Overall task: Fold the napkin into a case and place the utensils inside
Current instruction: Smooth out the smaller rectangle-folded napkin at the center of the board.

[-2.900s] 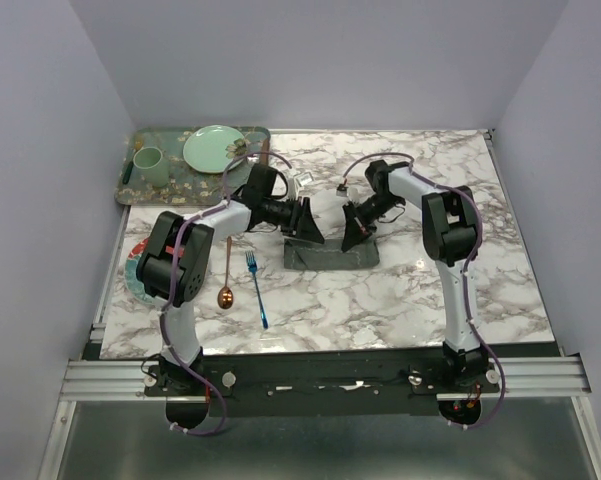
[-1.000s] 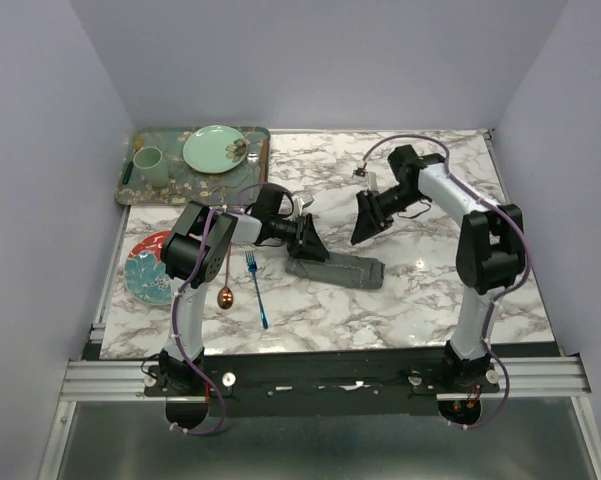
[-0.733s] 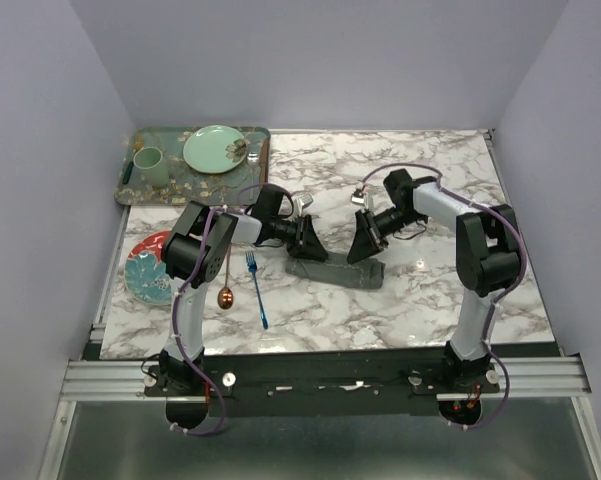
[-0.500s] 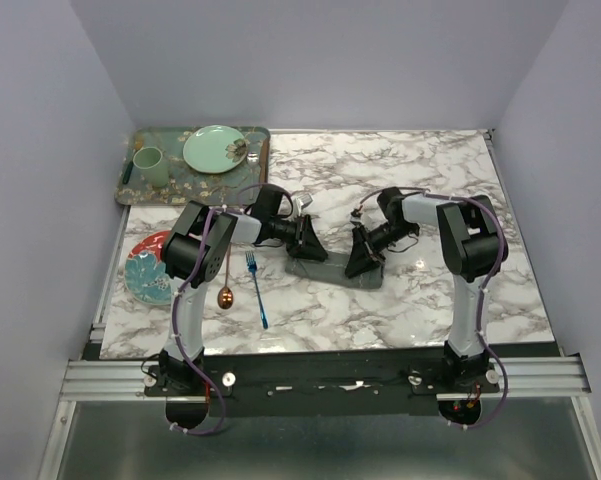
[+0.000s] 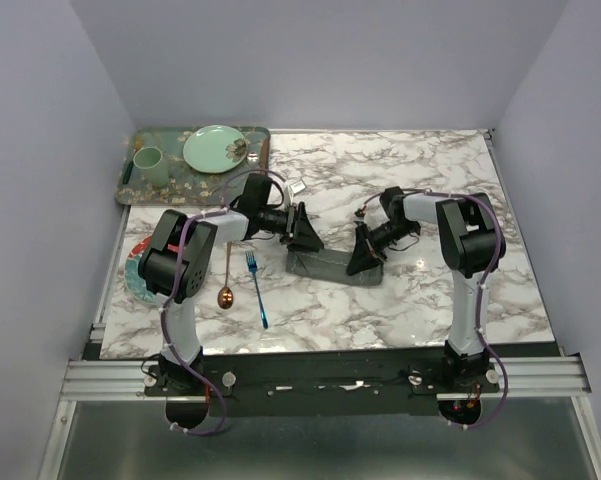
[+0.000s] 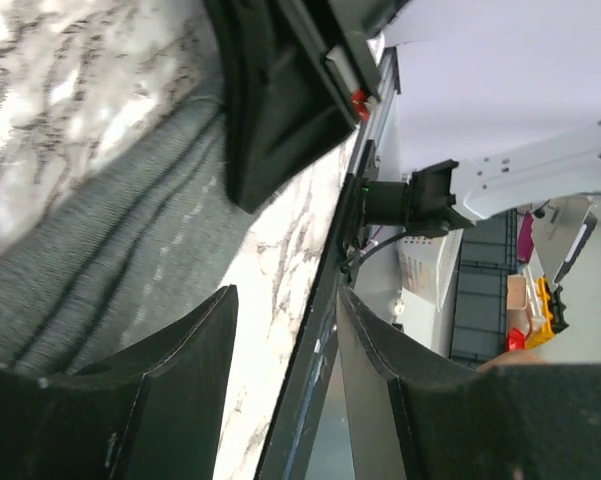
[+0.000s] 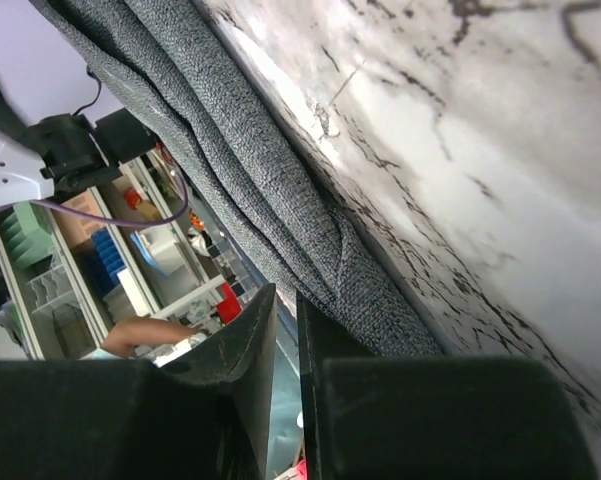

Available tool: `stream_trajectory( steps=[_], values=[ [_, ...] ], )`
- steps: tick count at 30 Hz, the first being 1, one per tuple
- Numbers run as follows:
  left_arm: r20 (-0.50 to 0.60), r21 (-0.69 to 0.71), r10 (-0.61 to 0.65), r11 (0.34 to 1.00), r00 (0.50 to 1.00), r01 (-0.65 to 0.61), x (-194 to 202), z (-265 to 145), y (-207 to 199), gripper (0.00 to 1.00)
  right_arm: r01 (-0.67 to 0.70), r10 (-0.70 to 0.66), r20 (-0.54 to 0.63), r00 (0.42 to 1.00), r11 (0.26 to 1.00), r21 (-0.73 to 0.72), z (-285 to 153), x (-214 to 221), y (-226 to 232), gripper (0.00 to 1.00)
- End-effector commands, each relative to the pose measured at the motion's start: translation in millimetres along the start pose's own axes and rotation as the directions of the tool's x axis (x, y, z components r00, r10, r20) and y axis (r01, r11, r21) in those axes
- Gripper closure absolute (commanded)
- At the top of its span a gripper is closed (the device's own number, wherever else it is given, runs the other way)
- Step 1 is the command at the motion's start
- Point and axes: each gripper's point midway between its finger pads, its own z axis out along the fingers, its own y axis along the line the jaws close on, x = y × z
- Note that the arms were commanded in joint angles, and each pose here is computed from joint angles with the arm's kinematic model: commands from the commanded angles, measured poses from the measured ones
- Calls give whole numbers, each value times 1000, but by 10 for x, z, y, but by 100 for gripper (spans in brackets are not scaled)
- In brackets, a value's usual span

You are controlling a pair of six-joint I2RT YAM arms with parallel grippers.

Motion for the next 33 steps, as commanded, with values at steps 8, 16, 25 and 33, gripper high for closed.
stream_trajectory(
  steps=[8,16,25,33],
  values=[
    [-5,-190,-215,959,977,211,349,-121,1073,51,1,1,-10,1000,979,206,7,-116,-516,80],
    [-19,-203,-187,963,982,180,386,-170,1026,51,158,-157,-16,987,978,133,-136,-140,-150,77],
    [-15,-214,-172,963,985,165,344,-132,1011,52,264,-264,21,964,958,-111,-425,261,745,62],
    [-20,-227,-164,961,986,155,312,-132,1034,52,44,-42,-33,999,997,63,-190,197,-118,66]
  ],
)
